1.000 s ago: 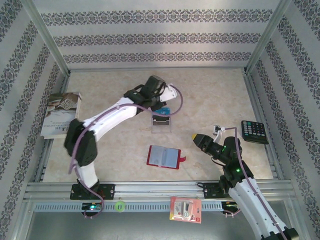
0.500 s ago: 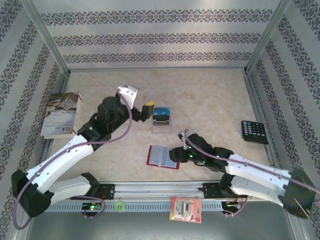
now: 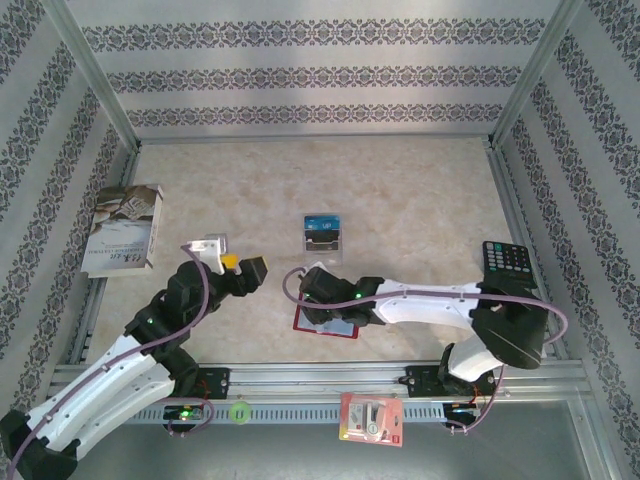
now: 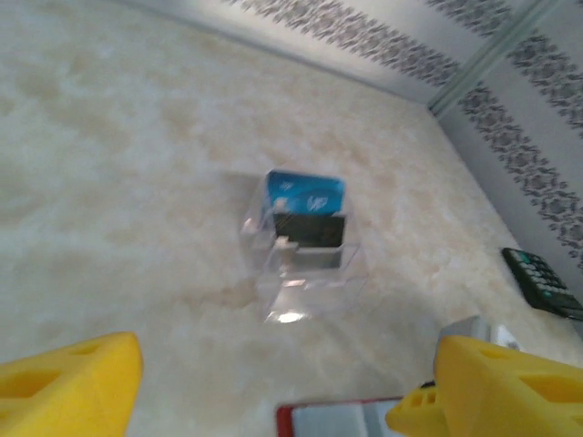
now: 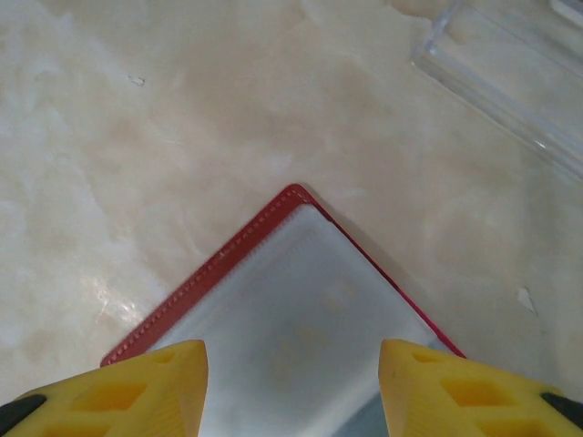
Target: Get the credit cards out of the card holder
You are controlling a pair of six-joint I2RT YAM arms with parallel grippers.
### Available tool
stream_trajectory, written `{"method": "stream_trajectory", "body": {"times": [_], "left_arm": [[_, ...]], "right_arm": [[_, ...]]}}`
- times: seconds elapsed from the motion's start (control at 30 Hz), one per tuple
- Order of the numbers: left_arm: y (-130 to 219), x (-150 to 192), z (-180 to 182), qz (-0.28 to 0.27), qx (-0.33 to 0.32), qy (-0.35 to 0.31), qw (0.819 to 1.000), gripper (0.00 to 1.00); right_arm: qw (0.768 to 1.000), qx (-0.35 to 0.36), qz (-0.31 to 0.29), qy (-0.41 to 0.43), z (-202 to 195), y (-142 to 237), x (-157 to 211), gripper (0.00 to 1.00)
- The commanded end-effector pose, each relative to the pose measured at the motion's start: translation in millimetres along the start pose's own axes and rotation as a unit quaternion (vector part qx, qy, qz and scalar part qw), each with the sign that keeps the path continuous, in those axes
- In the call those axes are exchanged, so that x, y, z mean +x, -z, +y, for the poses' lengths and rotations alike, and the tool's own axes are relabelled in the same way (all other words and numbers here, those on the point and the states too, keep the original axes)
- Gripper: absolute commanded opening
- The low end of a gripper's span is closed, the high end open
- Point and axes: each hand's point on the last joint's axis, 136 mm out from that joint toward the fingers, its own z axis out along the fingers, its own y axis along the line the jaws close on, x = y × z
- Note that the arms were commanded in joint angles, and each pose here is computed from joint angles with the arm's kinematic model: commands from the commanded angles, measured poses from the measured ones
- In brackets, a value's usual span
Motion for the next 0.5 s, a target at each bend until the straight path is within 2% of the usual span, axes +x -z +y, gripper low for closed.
{"method": "stream_trajectory", "body": {"times": [0.0, 0.13, 0.33, 0.4, 0.47], "left_arm": [[3.3, 24.5, 35.8, 0.031, -0.069, 0.042, 0.996, 0.79], [2.9, 33.9, 45.5, 0.044, -0.085, 0.049, 0.994, 0.78], [0.6, 36.5, 44.4, 0.057, -0.077, 0.058, 0.994, 0.65], [-1.9, 39.1, 40.9, 0.067, -0.066, 0.06, 0.994, 0.63], [-5.4, 43.4, 37.6, 0.079, -0.057, 0.059, 0.994, 0.6]], "right_arm": [[1.0, 0.011, 0.001, 0.022, 7.3, -3.7, -3.8, 0.53], [0.999, 0.014, 0.019, 0.028, 14.0, -15.0, 5.6, 0.52], [0.998, 0.025, 0.043, 0.03, 18.0, -26.8, 20.3, 0.49], [0.998, 0.026, 0.049, 0.03, 17.6, -29.1, 25.4, 0.44], [0.998, 0.023, 0.05, 0.031, 18.1, -30.1, 28.2, 0.34]]}}
